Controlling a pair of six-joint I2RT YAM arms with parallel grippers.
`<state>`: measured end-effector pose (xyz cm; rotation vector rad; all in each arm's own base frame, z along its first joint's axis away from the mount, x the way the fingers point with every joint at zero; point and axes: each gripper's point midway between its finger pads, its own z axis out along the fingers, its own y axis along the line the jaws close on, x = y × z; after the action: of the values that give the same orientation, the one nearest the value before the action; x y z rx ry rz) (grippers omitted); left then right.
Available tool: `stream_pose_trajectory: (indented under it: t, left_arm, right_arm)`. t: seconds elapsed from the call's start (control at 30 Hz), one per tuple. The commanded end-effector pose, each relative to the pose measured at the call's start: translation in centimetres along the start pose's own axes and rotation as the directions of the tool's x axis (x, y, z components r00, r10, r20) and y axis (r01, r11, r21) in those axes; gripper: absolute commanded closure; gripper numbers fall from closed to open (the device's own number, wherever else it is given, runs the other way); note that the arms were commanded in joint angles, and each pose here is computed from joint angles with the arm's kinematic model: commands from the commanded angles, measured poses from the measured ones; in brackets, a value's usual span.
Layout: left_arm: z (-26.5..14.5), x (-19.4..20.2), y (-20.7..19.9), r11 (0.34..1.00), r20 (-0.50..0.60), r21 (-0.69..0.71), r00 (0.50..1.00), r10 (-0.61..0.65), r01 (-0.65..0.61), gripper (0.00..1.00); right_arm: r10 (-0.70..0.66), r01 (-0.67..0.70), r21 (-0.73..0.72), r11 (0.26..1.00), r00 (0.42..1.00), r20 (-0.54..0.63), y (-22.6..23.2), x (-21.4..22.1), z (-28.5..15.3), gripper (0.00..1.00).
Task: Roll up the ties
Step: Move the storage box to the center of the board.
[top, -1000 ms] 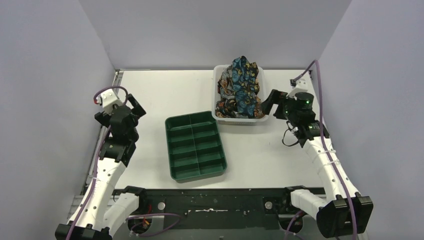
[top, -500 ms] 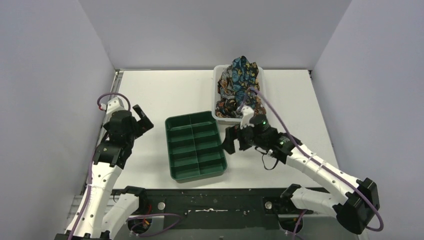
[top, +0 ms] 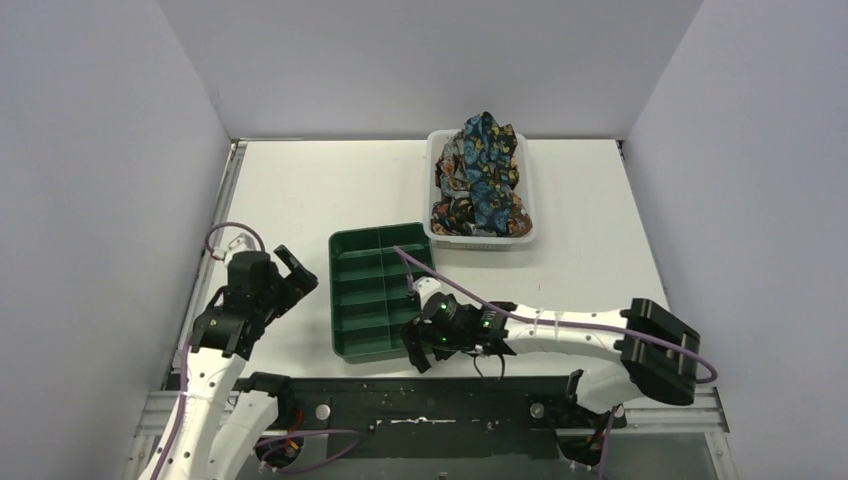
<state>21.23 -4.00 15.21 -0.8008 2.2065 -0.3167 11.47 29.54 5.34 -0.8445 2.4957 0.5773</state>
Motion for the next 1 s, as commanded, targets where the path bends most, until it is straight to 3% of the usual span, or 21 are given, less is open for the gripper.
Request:
stream_pose_trajectory:
  t: [0.0, 0.13, 0.23, 0.37, 0.5, 0.67, 0.8, 0.97]
  left_arm:
    - [-1.2, -2.4, -0.8, 1.000, 0.078, 0.001, 0.997, -0.017, 0.017, 0.03]
    - [-2.4, -4.5, -0.8, 0.999, 0.154, -0.026, 0.988, -0.015, 0.019, 0.03]
    - [-3.2, -5.6, -0.9, 0.999, 0.201, -0.023, 0.979, -0.026, 0.032, 0.03]
    - [-3.8, -5.9, -0.4, 0.998, 0.223, -0.031, 0.974, -0.047, 0.056, 0.03]
    - [-3.3, -4.9, 0.5, 0.995, 0.204, -0.056, 0.977, -0.065, 0.078, 0.03]
    - [-1.4, -3.0, 0.4, 0.991, 0.143, -0.044, 0.983, -0.116, 0.123, 0.03]
    - [0.6, -1.1, -0.1, 0.989, 0.076, -0.005, 0.986, -0.146, 0.146, 0.05]
    - [1.9, 0.6, 0.0, 0.985, 0.023, 0.007, 0.985, -0.172, 0.172, 0.07]
  right_arm:
    - [0.072, -0.062, -0.050, 0.997, 0.964, 0.256, 3.1, -8.8, 1.5, 0.00]
    - [0.124, -0.099, -0.094, 0.991, 0.937, 0.325, 3.8, -13.9, 3.9, 0.00]
    - [0.187, -0.134, -0.192, 0.972, 0.937, 0.294, 4.1, -16.5, 5.9, 0.00]
    - [0.133, -0.076, -0.192, 0.978, 0.942, 0.308, 4.6, -19.2, 6.1, 0.00]
    - [0.065, -0.021, -0.121, 0.992, 0.926, 0.371, 3.6, -21.0, 2.9, 0.00]
    - [0.063, -0.069, -0.004, 0.998, 0.894, 0.443, -1.6, -23.1, -0.5, 0.00]
    - [0.055, -0.082, 0.042, 0.996, 0.896, 0.442, -5.8, -24.8, -0.8, 0.00]
    - [0.000, -0.015, 0.035, 0.999, 0.922, 0.388, -6.7, -26.9, 0.9, 0.00]
